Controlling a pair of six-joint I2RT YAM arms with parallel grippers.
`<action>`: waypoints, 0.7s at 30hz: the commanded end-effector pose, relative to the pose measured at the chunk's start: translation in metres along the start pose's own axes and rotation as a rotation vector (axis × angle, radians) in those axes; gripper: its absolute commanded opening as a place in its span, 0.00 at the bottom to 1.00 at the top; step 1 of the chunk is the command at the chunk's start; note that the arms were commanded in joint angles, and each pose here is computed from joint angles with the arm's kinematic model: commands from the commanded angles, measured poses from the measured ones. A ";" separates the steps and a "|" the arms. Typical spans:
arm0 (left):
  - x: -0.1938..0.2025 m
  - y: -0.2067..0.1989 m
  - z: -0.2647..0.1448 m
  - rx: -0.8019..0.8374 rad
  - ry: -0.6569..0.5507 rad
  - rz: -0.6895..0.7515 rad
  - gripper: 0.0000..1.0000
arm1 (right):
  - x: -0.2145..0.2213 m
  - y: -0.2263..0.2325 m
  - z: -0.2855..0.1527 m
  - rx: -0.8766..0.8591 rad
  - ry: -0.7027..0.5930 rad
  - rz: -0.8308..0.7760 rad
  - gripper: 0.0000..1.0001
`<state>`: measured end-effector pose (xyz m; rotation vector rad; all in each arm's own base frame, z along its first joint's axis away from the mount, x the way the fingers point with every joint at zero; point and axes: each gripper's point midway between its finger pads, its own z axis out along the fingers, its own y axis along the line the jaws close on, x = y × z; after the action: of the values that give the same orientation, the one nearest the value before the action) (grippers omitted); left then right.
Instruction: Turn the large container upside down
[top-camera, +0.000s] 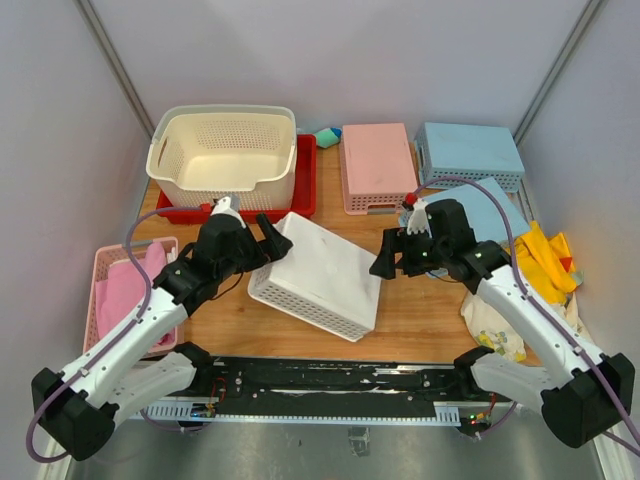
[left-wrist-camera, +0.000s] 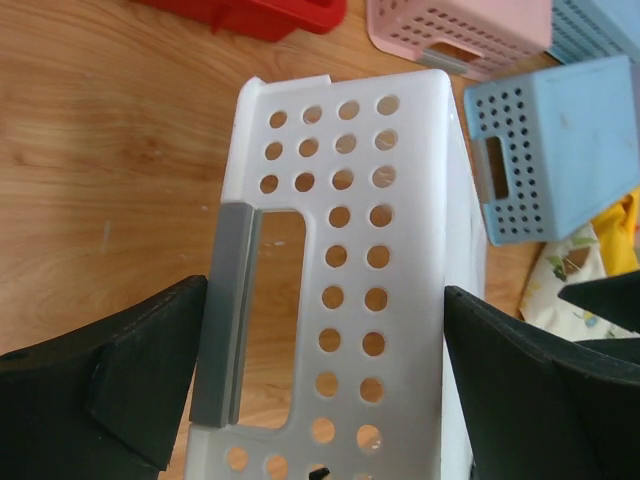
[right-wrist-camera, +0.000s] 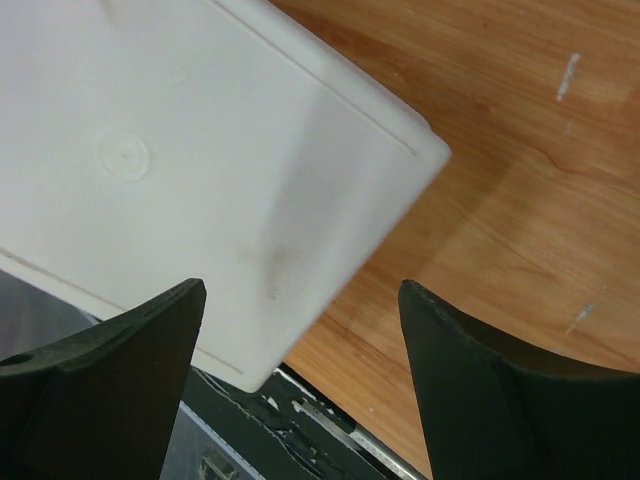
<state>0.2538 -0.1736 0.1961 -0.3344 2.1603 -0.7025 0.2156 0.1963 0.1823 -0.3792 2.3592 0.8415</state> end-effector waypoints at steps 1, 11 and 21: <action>-0.016 0.056 -0.005 -0.267 -0.100 0.107 0.99 | 0.027 -0.035 0.006 0.181 0.116 0.027 0.80; -0.037 0.073 -0.015 -0.368 -0.191 0.182 0.99 | 0.022 -0.043 0.008 0.239 0.134 0.045 0.80; 0.058 0.052 0.016 -0.124 0.217 0.155 0.99 | 0.017 -0.052 0.000 0.307 0.095 0.047 0.81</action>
<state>0.2516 -0.1303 0.1434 -0.2305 2.3077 -0.2985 0.2273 0.1605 0.1408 -0.2580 2.5550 0.5213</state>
